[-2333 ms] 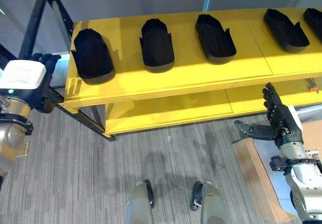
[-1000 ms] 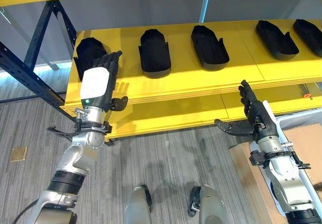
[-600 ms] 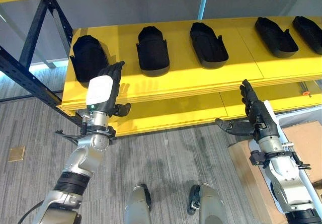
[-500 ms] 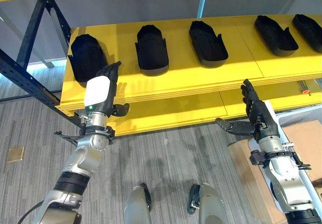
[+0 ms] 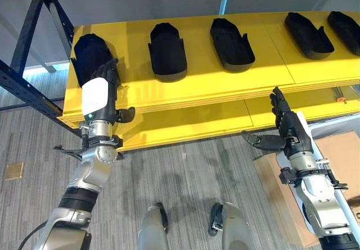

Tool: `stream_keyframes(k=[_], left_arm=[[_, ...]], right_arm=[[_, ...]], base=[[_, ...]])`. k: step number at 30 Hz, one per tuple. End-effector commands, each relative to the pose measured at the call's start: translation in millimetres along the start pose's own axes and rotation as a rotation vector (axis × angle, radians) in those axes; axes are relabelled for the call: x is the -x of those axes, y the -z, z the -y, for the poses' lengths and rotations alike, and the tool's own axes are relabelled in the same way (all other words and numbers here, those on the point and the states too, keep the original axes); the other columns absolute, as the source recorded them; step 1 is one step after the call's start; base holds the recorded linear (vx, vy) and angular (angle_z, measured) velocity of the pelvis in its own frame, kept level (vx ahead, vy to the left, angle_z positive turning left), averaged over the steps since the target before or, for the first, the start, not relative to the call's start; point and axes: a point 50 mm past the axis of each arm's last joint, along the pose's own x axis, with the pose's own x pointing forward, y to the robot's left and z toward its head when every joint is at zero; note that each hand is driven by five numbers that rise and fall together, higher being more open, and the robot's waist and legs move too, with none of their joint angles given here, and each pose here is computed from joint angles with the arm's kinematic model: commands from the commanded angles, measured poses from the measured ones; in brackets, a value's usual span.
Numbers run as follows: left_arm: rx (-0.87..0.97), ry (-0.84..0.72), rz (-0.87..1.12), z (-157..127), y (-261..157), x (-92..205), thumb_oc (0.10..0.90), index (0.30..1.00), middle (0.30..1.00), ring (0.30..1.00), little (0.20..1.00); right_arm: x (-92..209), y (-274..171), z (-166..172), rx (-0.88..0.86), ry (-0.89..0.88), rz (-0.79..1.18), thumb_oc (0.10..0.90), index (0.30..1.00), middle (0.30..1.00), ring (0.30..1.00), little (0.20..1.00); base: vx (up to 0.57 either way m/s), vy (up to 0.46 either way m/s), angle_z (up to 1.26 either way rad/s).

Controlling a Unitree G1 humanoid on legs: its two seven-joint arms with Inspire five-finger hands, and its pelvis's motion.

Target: Move parts from the plastic box to the shelf.

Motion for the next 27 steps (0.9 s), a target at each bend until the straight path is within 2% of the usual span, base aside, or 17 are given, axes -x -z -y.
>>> stream_keyframes(k=[1, 11, 27], left_arm=[[0.039, -0.288, 0.093, -57, -20, -38, 0.900, 1.000, 1.000, 1.000, 1.000], [0.133, -0.262, 0.008, -50, -8, -39, 0.900, 1.000, 1.000, 1.000, 1.000], [0.231, -0.302, -0.105, -59, 12, -47, 0.900, 1.000, 1.000, 1.000, 1.000]], right_arm=[[-15, -52, 13, 0.024, 0.051, 0.300, 0.900, 1.000, 1.000, 1.000, 1.000], [-14, -52, 13, 0.020, 0.049, 0.302, 0.900, 1.000, 1.000, 1.000, 1.000], [-14, -56, 12, 0.013, 0.035, 0.315, 0.900, 1.000, 1.000, 1.000, 1.000]], base=[[0.00, 0.000, 0.00], [0.03, 0.008, -0.02], [0.00, 0.007, -0.02]])
